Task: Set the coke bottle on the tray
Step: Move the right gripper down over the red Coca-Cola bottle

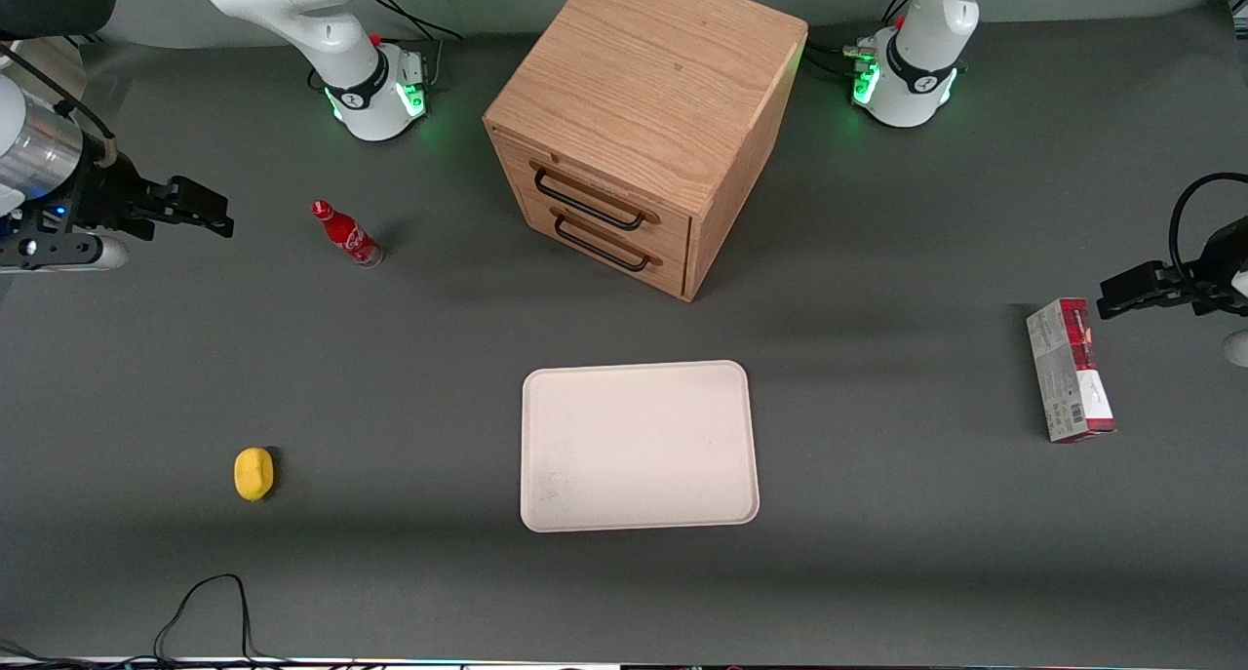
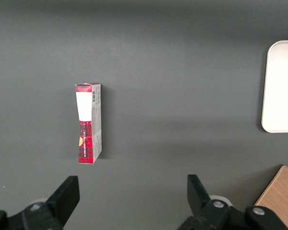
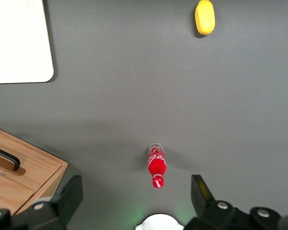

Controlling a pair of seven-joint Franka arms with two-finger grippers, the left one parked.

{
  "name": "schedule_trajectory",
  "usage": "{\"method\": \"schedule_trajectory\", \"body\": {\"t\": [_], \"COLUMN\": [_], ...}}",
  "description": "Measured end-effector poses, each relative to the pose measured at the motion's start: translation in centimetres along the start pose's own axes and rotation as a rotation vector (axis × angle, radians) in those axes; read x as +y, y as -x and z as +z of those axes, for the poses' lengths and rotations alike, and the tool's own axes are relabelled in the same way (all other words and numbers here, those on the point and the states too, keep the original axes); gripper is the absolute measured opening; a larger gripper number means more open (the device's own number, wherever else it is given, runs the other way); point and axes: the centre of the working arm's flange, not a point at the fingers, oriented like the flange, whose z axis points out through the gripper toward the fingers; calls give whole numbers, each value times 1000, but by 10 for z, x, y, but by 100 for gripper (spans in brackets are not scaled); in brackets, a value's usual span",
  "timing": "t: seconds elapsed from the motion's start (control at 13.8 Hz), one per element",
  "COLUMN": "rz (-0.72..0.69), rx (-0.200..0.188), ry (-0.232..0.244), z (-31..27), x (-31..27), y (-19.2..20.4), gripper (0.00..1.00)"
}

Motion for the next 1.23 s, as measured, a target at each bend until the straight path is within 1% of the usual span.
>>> {"method": "schedule_trajectory", "body": {"t": [0.14, 0.22, 0.29, 0.36, 0.43, 0.51, 0.8, 1.01, 1.08, 1.23], "rz": [-1, 1, 1, 1, 0, 0, -4, -2, -1, 1], "rx": [1, -5, -24, -54, -72, -73, -42, 9, 16, 19], "ry": [0, 1, 2, 5, 5, 2, -21, -40, -44, -48], "z": [-1, 0, 3, 10, 22, 37, 120, 197, 223, 261], "x": [-1, 0, 1, 1, 1, 3, 11, 16, 18, 19], "y": [0, 1, 2, 6, 9, 17, 84, 131, 144, 161], "gripper": [100, 100, 100, 100, 100, 100, 100, 100, 100, 100]}}
